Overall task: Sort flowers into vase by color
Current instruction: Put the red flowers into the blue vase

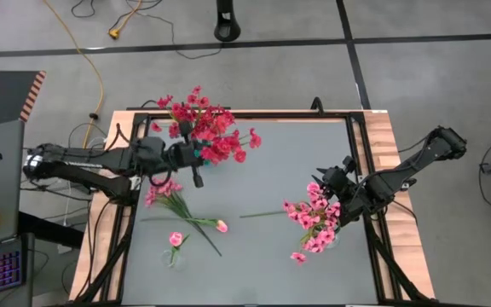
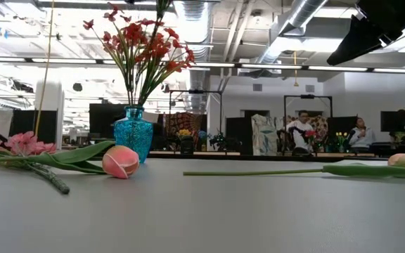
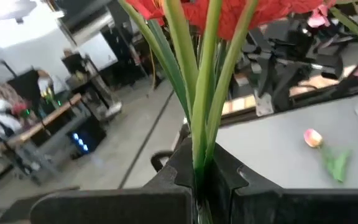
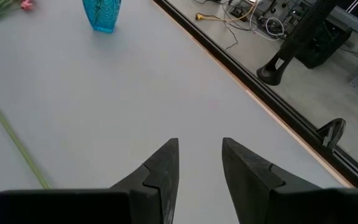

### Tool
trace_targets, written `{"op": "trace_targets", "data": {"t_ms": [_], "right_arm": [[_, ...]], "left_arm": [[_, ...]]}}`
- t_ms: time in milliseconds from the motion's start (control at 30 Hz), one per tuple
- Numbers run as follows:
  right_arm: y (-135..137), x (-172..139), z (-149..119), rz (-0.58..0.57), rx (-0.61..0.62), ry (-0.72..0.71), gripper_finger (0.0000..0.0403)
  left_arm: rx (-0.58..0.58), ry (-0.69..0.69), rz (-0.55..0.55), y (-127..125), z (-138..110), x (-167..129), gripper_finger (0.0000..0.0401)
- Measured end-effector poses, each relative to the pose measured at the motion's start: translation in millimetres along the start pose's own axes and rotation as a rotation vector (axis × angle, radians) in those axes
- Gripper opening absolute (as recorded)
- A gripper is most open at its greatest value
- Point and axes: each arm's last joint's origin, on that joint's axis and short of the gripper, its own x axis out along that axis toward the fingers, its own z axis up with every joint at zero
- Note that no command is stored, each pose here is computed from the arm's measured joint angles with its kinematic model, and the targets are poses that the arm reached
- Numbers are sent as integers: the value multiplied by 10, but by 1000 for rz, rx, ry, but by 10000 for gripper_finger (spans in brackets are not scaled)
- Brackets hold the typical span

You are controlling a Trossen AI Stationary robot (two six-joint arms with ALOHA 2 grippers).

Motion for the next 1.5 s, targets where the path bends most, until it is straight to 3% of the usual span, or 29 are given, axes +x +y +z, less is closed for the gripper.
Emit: {"op": "trace_targets", "data": {"t_ms": [267, 500, 633, 933, 1167, 1500], "right_arm": [[-1, 0, 1, -1, 0, -1, 148], [-3, 3, 2, -4, 0, -2, 148], [-15, 24, 11, -16, 7, 2, 148], [-72, 116, 49, -71, 39, 18, 148], [-107, 167, 68, -101, 57, 27, 148], [-112, 174, 71, -104, 60, 30, 148]], "left_arm": [[84, -73, 61, 73, -322, -44, 0], [132, -83, 94, 28, -564, -260, 0], [170, -159, 146, -7, -699, -360, 0], [240, -214, 198, -101, -964, -442, 0], [182, -230, 198, -46, -1027, -429, 0], [117, -146, 176, -65, -1171, -285, 0]]}}
